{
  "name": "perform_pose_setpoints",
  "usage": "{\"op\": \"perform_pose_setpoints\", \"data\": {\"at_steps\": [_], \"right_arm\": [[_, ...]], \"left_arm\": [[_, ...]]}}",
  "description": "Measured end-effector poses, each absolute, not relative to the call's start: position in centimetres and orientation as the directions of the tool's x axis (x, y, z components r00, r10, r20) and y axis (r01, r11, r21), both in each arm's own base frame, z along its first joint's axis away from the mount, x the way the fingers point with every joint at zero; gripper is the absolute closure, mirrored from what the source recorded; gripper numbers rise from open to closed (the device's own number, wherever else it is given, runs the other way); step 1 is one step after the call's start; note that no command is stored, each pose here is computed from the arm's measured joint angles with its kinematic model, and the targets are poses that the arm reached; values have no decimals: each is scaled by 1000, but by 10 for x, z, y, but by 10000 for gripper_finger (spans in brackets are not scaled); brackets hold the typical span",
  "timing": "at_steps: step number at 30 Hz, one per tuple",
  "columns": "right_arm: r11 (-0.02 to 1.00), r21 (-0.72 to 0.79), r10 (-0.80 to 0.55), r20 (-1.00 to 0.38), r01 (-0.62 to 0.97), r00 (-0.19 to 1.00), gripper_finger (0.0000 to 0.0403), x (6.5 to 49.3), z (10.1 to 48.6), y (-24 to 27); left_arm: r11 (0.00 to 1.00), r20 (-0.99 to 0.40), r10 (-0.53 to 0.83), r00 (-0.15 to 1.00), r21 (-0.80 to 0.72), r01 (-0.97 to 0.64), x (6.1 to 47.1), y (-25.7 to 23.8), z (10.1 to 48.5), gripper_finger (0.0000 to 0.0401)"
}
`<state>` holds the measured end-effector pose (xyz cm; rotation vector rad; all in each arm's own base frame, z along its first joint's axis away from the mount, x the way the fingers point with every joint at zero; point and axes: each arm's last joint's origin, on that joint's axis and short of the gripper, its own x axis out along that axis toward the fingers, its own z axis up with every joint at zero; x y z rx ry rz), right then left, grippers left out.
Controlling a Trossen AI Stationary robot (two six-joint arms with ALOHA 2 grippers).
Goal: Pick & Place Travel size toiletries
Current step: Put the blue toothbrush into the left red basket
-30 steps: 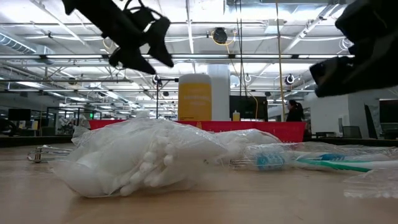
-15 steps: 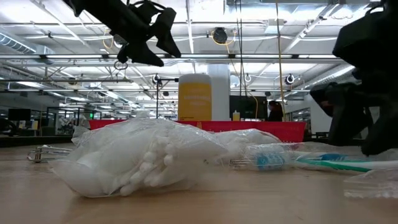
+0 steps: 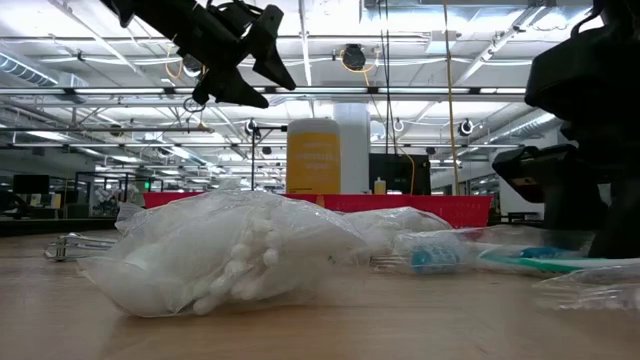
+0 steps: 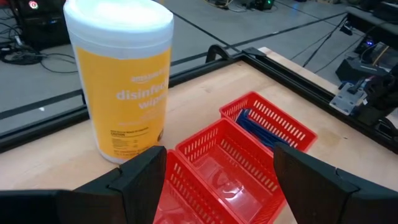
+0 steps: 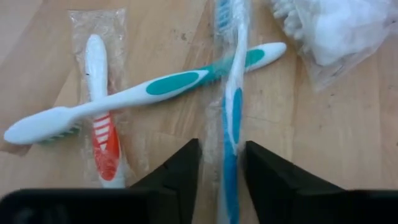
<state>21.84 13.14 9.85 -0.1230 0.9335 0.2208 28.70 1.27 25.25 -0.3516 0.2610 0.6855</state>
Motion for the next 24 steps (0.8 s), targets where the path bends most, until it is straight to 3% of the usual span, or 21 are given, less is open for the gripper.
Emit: {"op": "perform_pose_setpoints", "data": {"at_steps": [7, 15, 24], "right_arm": [[967, -7, 143, -813, -254, 565, 387, 218, 99, 130], [965, -9, 156, -787, -263, 597, 381, 207, 128, 122], [979, -108, 74, -598, -172, 798, 383, 191, 183, 106]], "left_arm": [[726, -351, 557, 753, -234, -646, 287, 12, 252, 116], [744, -359, 528, 769, -240, -623, 288, 11, 252, 116], [765, -367, 500, 784, -237, -599, 288, 10, 252, 116]]}}
